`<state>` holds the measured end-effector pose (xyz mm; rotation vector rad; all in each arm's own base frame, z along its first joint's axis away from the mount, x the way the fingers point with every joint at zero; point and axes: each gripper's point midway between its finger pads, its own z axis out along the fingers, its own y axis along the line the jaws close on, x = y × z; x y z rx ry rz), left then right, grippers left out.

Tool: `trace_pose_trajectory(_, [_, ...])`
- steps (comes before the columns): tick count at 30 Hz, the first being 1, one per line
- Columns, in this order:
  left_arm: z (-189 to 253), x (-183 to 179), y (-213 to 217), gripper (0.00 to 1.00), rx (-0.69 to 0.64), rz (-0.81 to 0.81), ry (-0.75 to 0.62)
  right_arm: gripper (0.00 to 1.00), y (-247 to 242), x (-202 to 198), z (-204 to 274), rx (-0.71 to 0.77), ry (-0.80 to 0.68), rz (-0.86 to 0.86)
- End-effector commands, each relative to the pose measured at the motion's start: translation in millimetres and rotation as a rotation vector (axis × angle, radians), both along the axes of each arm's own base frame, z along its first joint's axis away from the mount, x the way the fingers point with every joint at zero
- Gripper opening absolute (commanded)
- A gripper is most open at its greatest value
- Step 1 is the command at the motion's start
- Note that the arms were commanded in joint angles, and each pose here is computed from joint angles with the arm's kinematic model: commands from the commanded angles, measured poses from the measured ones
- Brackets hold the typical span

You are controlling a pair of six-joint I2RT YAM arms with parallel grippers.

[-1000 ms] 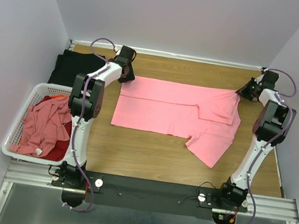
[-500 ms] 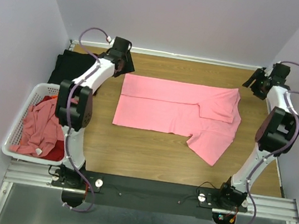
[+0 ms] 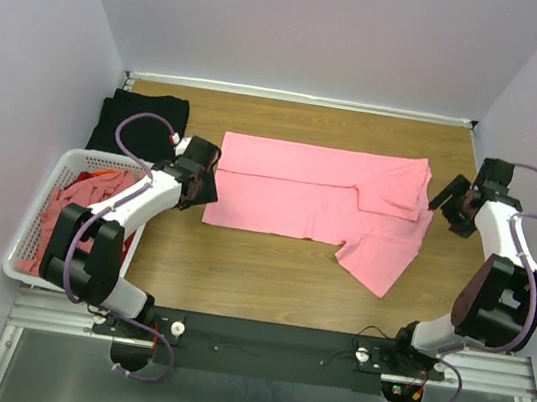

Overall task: Fold and stack the t-shirts
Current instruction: Fold the tshirt

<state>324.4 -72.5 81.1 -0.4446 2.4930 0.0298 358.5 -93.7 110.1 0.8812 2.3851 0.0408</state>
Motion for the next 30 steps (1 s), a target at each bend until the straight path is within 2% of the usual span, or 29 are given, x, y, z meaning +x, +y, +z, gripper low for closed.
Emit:
trace_pose_trajectory(1, [-15.1, -17.9, -1.6, 0.74, -0.011, 0.022, 0.020, 0.77, 22.3, -47.3, -19.3, 0.062, 0.088, -0.002])
trace_pose_trajectory(7, [-31.8, -18.3, -3.8, 0.69, 0.019, 0.001, 0.045, 0.73, 37.6, -75.4, -43.2, 0.111, 0.146, 0.008])
trace_pose_trajectory(24, [-74.1, -38.3, -21.2, 0.65, 0.028, -0.094, 0.181, 0.72, 40.2, -82.2, -59.0, 0.097, 0.192, 0.011])
trace_pose_trajectory(28, [-84.2, -43.0, -22.2, 0.59, 0.041, -0.104, 0.213, 0.72, 41.3, -83.0, -61.2, 0.089, 0.201, 0.019])
trace_pose_trajectory(30, [-87.4, -47.3, -25.8, 0.51, 0.038, -0.119, 0.229, 0.72, 41.8, -83.6, -62.6, 0.085, 0.207, 0.019])
